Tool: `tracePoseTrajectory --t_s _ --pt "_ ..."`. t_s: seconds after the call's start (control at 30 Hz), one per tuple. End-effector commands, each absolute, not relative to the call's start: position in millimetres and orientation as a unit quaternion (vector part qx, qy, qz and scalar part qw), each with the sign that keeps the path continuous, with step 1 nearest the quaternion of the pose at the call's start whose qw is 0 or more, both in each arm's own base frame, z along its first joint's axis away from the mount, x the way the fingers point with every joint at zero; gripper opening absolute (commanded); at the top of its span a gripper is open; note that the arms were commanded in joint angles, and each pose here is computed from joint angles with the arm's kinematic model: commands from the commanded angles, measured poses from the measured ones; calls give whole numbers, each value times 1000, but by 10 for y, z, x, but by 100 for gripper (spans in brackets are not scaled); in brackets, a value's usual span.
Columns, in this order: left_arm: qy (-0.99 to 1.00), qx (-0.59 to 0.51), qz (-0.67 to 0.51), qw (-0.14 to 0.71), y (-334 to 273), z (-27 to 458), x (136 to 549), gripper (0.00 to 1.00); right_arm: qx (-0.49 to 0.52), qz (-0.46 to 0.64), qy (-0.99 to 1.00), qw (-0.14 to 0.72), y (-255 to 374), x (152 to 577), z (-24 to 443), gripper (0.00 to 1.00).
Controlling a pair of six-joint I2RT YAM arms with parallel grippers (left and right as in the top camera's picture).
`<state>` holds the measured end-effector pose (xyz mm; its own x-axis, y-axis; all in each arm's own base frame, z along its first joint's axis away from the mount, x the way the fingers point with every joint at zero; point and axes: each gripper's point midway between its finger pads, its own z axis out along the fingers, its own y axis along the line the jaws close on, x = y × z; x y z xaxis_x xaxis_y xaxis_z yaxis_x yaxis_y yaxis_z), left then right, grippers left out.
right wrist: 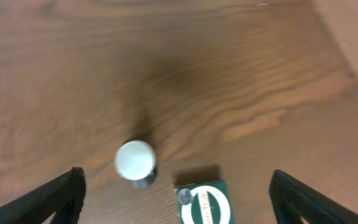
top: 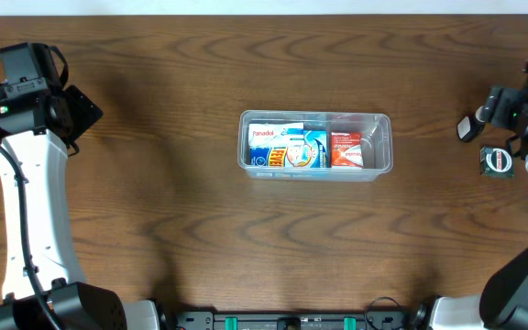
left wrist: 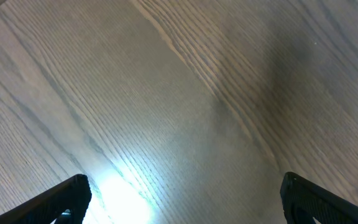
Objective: Pack container
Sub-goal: 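Move right gripper right to the green Zam-Buk box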
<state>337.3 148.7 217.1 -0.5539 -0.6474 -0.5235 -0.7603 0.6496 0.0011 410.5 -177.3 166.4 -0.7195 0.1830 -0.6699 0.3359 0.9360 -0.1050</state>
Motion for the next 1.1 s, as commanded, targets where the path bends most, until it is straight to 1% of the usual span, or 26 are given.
tracePoseTrajectory --t_s 0.0,0.1,0.4,0.67,0.93,1.07 --pt "872 -406 115 246 1505 2169 3386 98 84 -107 937 323 -1739 4102 1507 97" --pt "873 -406 115 246 1504 2168 3386 98 97 -114 944 295 -1820 3978 1406 99" --pt "873 -406 115 246 1504 2168 3386 98 117 -99 957 248 -1835 3735 1228 99" --pt "873 -406 115 246 1504 2168 3386 98 133 -90 965 207 -1858 3478 911 99" --pt "873 -406 115 246 1504 2168 3386 98 160 -94 961 207 -2050 3264 615 99" --pt "872 -406 115 246 1505 2169 3386 98 131 -87 962 223 -2036 3273 521 99"
